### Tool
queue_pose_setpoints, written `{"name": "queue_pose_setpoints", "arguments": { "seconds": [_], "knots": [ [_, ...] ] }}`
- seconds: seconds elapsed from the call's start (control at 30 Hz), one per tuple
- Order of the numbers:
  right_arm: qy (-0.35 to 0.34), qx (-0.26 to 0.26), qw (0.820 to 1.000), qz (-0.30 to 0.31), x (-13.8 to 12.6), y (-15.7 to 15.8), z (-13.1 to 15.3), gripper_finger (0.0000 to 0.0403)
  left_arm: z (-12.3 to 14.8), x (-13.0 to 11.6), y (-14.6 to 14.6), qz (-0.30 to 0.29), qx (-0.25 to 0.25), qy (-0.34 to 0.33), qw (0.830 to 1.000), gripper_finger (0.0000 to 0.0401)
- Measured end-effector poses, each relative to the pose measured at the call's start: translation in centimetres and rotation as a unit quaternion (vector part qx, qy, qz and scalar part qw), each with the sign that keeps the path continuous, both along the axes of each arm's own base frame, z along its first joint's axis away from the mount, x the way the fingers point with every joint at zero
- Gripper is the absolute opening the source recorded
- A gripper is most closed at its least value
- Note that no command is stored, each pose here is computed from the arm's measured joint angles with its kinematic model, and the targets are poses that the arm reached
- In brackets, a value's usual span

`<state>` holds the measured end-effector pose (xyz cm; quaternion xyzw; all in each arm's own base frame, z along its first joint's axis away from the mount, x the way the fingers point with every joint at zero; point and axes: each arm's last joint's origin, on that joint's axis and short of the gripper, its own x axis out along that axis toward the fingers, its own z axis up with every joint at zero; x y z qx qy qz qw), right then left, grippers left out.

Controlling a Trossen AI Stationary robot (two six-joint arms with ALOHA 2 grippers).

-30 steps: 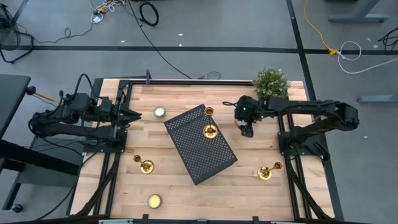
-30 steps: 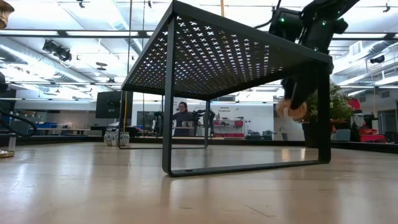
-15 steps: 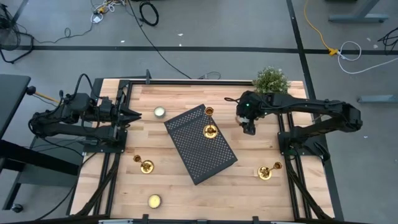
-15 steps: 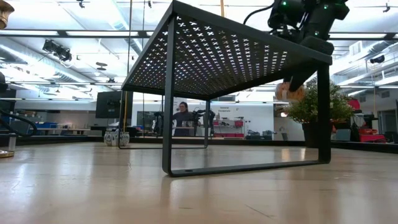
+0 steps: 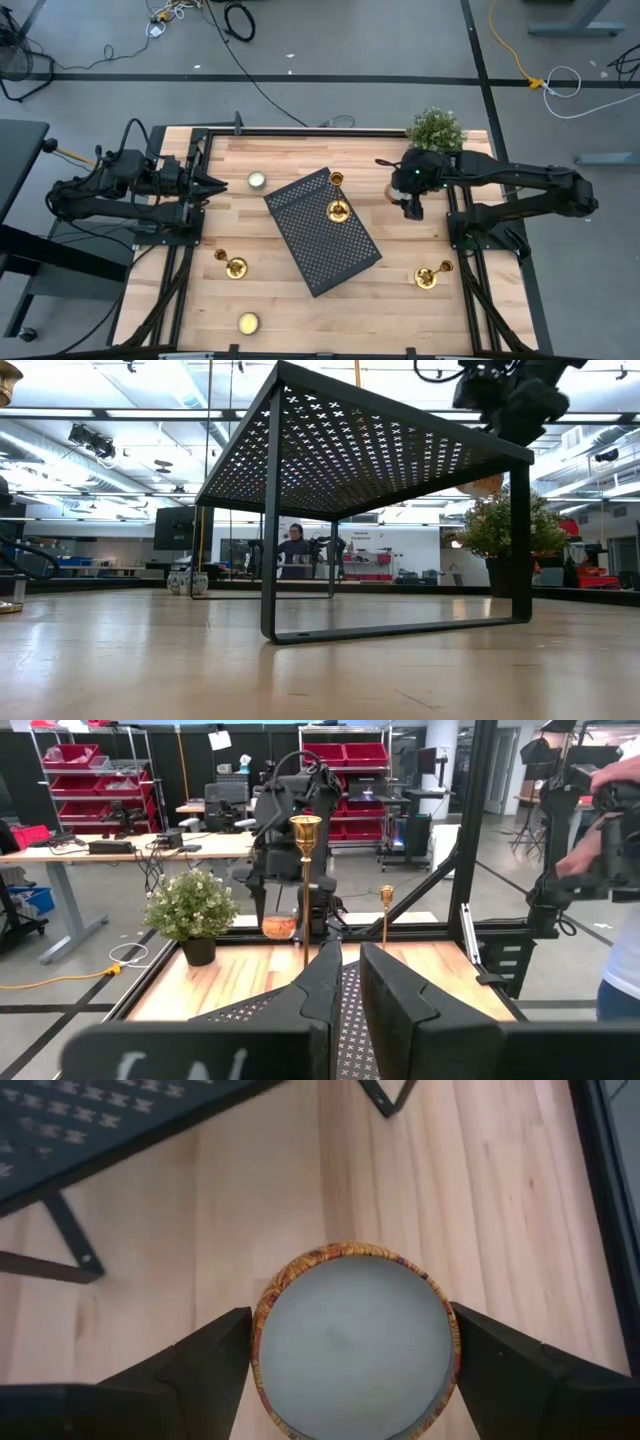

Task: Pick & Place candle stick holders
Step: Put the orange scented candle on the shelf

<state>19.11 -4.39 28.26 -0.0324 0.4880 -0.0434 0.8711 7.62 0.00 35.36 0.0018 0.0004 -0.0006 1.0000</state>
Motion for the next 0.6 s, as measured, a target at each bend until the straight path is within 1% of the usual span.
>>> {"name": "queue_pose_setpoints", "arguments": {
  "seconds": [0.27,0.4,0.6],
  "knots": [
    [-0.006,-0.004,0.999,0.047,-1.2,1.6,0.8,0.0304,0.0,0.0,0.0,0.000,0.000,0.000,1.000,0.0046],
    [-0.009,-0.012,0.997,0.080,-1.3,2.5,0.9,0.0304,0.0,0.0,0.0,0.000,0.000,0.000,1.000,0.0046],
    [0.003,-0.010,0.993,0.121,-1.2,4.0,0.9,0.0304,0.0,0.0,0.0,0.000,0.000,0.000,1.000,0.0046]
  ]
}}
